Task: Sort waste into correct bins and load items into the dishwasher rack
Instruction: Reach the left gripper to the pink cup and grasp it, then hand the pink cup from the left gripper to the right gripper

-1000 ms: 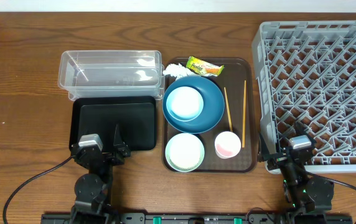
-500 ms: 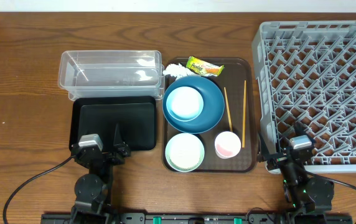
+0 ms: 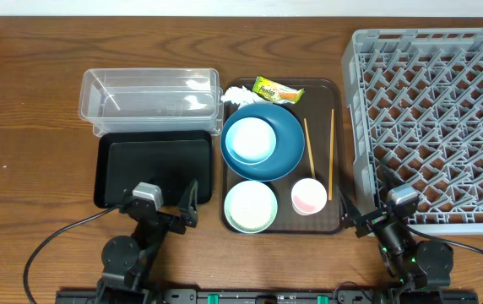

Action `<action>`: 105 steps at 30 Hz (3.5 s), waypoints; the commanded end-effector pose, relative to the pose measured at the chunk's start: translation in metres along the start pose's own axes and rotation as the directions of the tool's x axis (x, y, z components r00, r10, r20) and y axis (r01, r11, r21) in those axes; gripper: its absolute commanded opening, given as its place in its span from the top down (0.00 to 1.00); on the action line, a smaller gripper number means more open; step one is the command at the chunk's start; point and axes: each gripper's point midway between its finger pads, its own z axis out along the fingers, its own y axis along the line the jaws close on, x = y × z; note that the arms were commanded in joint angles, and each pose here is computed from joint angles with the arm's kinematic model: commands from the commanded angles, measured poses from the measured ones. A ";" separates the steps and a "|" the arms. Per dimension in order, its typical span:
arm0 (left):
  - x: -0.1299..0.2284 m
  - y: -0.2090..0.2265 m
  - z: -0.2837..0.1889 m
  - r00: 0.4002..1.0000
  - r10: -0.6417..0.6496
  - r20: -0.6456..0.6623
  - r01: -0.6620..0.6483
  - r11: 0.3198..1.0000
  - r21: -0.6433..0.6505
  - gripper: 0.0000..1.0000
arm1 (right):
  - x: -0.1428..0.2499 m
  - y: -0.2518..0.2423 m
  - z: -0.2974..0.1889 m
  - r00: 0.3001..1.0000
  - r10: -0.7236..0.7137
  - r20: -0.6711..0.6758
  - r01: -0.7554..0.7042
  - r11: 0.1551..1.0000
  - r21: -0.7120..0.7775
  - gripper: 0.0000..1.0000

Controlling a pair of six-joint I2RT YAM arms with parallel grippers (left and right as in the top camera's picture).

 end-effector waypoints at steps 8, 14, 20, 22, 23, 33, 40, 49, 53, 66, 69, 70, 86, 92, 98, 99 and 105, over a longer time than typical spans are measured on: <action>-0.057 -0.045 -0.016 0.987 0.039 0.159 -0.072 0.976 0.206 0.08 | -0.047 0.017 -0.012 0.999 0.035 0.039 -0.034 0.998 -0.045 0.01; -0.098 -0.057 -0.027 0.992 0.035 0.125 -0.060 0.977 0.206 0.08 | -0.095 0.030 -0.016 0.999 0.048 0.004 -0.048 0.996 -0.072 0.01; -0.110 -0.066 -0.019 0.984 -0.013 -0.177 0.046 0.981 0.186 0.08 | -0.114 0.023 0.006 0.962 0.152 -0.225 -0.160 0.987 -0.017 0.01; -0.110 -0.065 -0.014 0.946 -0.044 -0.322 0.095 0.985 0.144 0.08 | -0.114 0.020 0.017 0.918 0.206 -0.338 -0.214 0.977 0.014 0.01; -0.109 -0.065 -0.012 0.933 -0.053 -0.356 0.106 0.986 0.132 0.08 | -0.115 0.020 0.020 0.903 0.221 -0.370 -0.232 0.973 0.015 0.01; -0.103 -0.099 0.013 0.762 -0.166 -0.626 0.353 0.917 0.186 0.08 | -0.089 0.025 0.052 0.723 0.331 -0.607 -0.404 0.915 0.017 0.01; -0.042 -0.128 0.033 0.648 0.005 -0.761 0.239 0.948 0.210 0.15 | -0.083 0.016 0.056 0.712 0.350 -0.609 -0.394 0.917 0.068 0.06; 0.061 -0.194 0.062 0.514 0.305 -0.802 -0.012 0.937 0.349 0.28 | -0.061 -0.025 0.041 0.600 0.607 -0.520 -0.414 0.793 0.447 0.10; 0.095 -0.219 0.071 0.489 0.357 -0.796 -0.016 0.916 0.401 0.35 | -0.057 -0.024 0.038 0.586 0.611 -0.532 -0.410 0.790 0.457 0.10; 0.119 -0.212 0.096 0.501 0.291 -0.815 -0.064 0.952 0.301 0.94 | -0.051 -0.022 0.032 0.559 0.622 -0.549 -0.405 0.782 0.474 0.20; 0.091 -0.219 0.090 0.526 0.274 -0.805 -0.027 0.952 0.306 0.94 | -0.051 -0.022 0.032 0.566 0.608 -0.557 -0.395 0.793 0.464 0.23; 0.076 -0.219 0.088 0.545 0.246 -0.802 -0.009 0.958 0.288 0.94 | -0.051 -0.022 0.032 0.571 0.597 -0.564 -0.387 0.801 0.456 0.25; -0.120 -0.165 0.052 0.605 -0.103 -0.789 0.703 0.533 0.470 0.94 | -0.108 0.085 0.058 0.806 0.115 -0.581 -0.385 0.846 -0.368 0.26; -0.137 -0.162 0.036 0.586 -0.087 -0.806 0.763 0.394 0.512 0.94 | -0.130 0.140 0.066 0.886 -0.018 -0.463 -0.304 0.732 -0.610 0.23; -0.139 -0.164 0.034 0.583 -0.082 -0.808 0.768 0.379 0.516 0.94 | -0.136 0.182 0.064 0.919 -0.095 -0.383 -0.243 0.628 -0.740 0.23; -0.139 -0.164 0.034 0.583 -0.081 -0.808 0.768 0.379 0.516 0.94 | -0.136 0.187 0.063 0.922 -0.105 -0.374 -0.236 0.614 -0.753 0.24; -0.146 -0.161 0.029 0.584 -0.078 -0.808 0.778 0.338 0.530 0.94 | -0.138 0.189 0.061 0.929 -0.115 -0.353 -0.219 0.597 -0.771 0.27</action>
